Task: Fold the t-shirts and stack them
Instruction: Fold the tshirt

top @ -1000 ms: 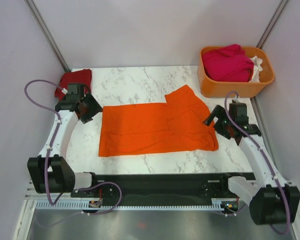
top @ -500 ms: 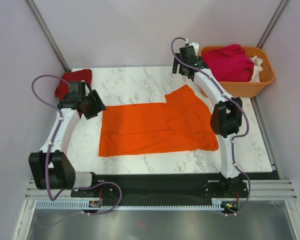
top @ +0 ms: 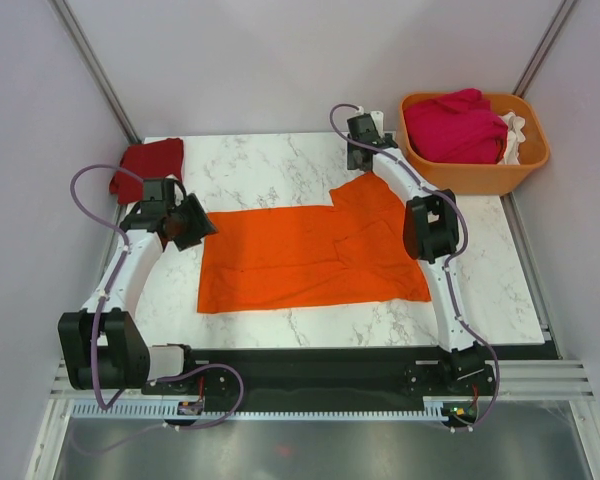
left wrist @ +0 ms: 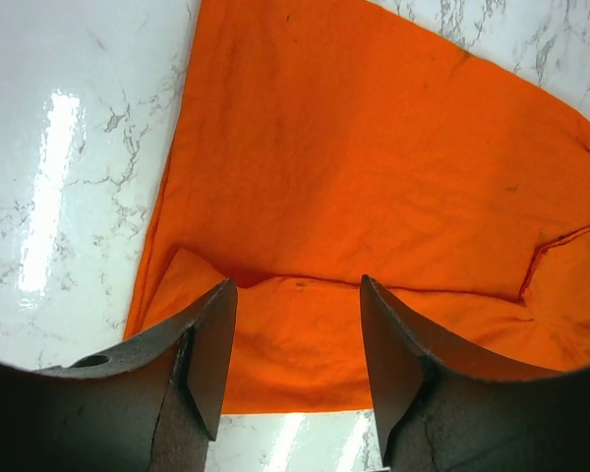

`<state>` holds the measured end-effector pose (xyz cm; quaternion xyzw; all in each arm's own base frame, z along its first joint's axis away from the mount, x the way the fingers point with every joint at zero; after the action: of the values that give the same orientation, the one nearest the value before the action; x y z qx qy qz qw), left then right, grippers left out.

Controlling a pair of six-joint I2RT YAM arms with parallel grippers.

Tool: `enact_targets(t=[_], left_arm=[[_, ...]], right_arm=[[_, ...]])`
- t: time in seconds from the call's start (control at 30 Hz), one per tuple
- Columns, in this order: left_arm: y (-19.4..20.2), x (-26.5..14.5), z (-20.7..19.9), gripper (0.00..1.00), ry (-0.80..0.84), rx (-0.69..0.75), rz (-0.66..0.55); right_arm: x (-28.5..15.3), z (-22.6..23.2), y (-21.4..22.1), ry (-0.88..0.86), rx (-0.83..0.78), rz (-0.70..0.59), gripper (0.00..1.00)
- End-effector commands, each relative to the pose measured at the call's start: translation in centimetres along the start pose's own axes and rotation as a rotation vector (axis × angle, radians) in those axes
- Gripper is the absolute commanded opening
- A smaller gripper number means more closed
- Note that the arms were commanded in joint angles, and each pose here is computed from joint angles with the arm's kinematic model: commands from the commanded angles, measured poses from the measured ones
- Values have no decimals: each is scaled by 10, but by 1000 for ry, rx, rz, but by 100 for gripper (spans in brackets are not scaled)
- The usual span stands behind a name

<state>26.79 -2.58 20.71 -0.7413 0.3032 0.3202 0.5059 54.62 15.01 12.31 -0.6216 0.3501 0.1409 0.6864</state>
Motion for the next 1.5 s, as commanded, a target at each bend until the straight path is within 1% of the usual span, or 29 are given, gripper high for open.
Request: enact_targets(t=[0.0, 0.03, 0.07, 0.1, 0.27, 0.33, 0.37, 0.43, 0.47, 0.53, 0.57, 0.7, 0.73, 0.8, 0.83, 0.97, 1.07, 1.13, 1.17, 1.23, 1.47], left_arm=[[-7, -1, -7, 60, 64, 39, -40], [-7, -1, -7, 60, 63, 39, -42], [-6, -3, -7, 60, 63, 39, -45], [-7, -3, -7, 60, 68, 40, -50], [-6, -3, -7, 60, 71, 40, -44], [-5, -2, -8, 60, 71, 39, -44], [-5, -2, -8, 60, 70, 39, -43], [-5, -1, -7, 60, 67, 38, -41], [-6, -1, -6, 60, 63, 37, -42], [-5, 2, -5, 60, 52, 37, -34], [-5, 3, -4, 60, 32, 37, -37], [-7, 13, 5, 60, -52, 30, -24], [-6, 21, 7, 60, -69, 26, 7], [-12, 28, 8, 60, -88, 29, 26], [-10, 39, 11, 61, -107, 28, 63], [-28, 57, 16, 60, -198, 31, 73], [-44, 70, 14, 60, -200, 52, 68], [-59, 76, 10, 60, -198, 84, 32], [-58, 88, 14, 61, -218, 95, 56], [-68, 96, 15, 61, -240, 109, 46], [-65, 135, 20, 61, -236, 109, 120]], right_arm=[[8, -6, 11, 2, 72, 41, 78], [13, -9, 19, -5, 84, 73, 77], [18, -14, 23, -9, 104, 95, 70], [21, -14, 29, -29, 141, 124, 68], [31, -20, 45, -31, 165, 162, 68], [34, -21, 50, -35, 167, 177, 66], [35, -22, 49, -35, 172, 177, 55], [37, -24, 50, -33, 180, 179, 41], [37, -25, 50, -36, 184, 179, 31], [36, -26, 49, -41, 183, 175, 25], [35, -26, 47, -47, 183, 170, 19], [27, -24, 41, -78, 167, 172, 19], [26, -25, 39, -85, 166, 170, 19], [17, -25, 34, -113, 154, 172, 19], [15, -25, 34, -122, 151, 174, 19], [-2, -26, 24, -175, 149, 166, 19], [-11, -25, 23, -222, 143, 175, 19], [-13, -24, 26, -244, 146, 188, 19], [-16, -26, 27, -252, 154, 192, 19], [-19, -25, 29, -270, 156, 198, 19], [-22, -27, 36, -293, 169, 216, 19]])
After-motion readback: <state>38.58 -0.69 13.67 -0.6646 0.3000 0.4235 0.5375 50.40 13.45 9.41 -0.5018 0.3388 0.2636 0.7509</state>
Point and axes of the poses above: each gripper's point midway between its finger pads, its own x axis out along the fingers, its own z axis along the line the jaws close on, y = z × x, the point moved 9 cm from there along -x, back along the fingers, and after that the axes turned 11 degrees about x, right-handed, at the moved point
